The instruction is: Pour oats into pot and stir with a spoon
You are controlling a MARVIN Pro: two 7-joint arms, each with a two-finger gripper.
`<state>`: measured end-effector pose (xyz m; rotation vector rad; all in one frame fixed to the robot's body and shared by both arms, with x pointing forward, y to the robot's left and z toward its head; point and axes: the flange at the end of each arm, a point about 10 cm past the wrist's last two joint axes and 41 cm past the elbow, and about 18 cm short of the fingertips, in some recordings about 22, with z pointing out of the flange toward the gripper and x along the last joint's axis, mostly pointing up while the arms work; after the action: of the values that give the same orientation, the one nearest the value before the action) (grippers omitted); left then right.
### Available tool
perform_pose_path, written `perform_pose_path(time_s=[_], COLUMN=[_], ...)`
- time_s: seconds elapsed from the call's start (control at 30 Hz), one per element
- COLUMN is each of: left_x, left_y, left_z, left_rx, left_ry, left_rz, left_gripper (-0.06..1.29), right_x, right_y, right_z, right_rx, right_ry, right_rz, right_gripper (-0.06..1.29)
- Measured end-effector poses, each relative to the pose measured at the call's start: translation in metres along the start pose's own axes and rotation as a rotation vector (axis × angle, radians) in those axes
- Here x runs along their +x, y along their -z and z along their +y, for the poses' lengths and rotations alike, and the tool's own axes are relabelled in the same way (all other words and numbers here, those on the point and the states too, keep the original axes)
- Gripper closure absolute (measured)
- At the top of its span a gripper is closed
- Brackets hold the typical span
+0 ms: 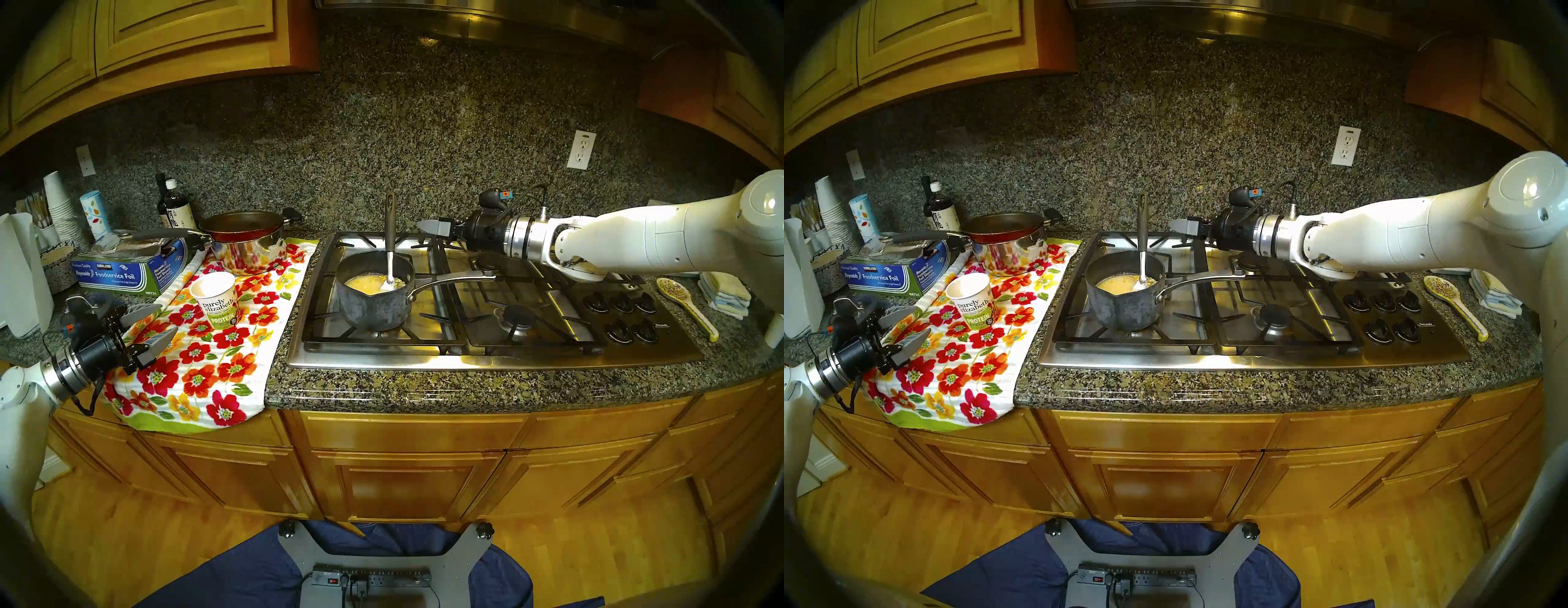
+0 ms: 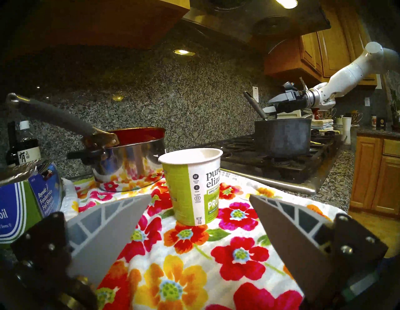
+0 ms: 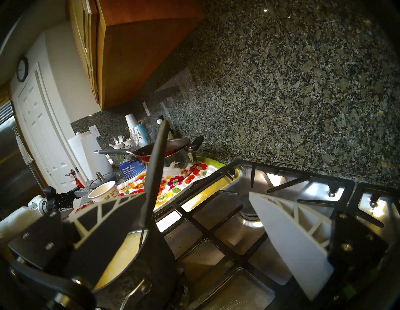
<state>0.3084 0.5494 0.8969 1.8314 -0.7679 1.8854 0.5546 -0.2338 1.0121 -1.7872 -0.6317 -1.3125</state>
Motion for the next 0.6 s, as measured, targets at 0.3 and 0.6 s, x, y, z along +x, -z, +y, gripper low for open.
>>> perform_pose_path(time_s=[0.3, 0.6], left_x=[0.003, 0.01], left_y=[-0.016, -0.026], left_z=[-0.004, -0.01], left_rx=[-0.01, -0.005], left_ry=[0.0, 0.005], left_rz=[0.0, -0.011], left_gripper=[0.0, 0.0], right_x=[0.0, 0.0], right_y=[0.0, 0.0], right_z=[0.0, 0.0], right_rx=[0.0, 0.0], right_ry=[0.0, 0.0], right_rz=[0.0, 0.0], right_gripper=[-0.01, -0.01])
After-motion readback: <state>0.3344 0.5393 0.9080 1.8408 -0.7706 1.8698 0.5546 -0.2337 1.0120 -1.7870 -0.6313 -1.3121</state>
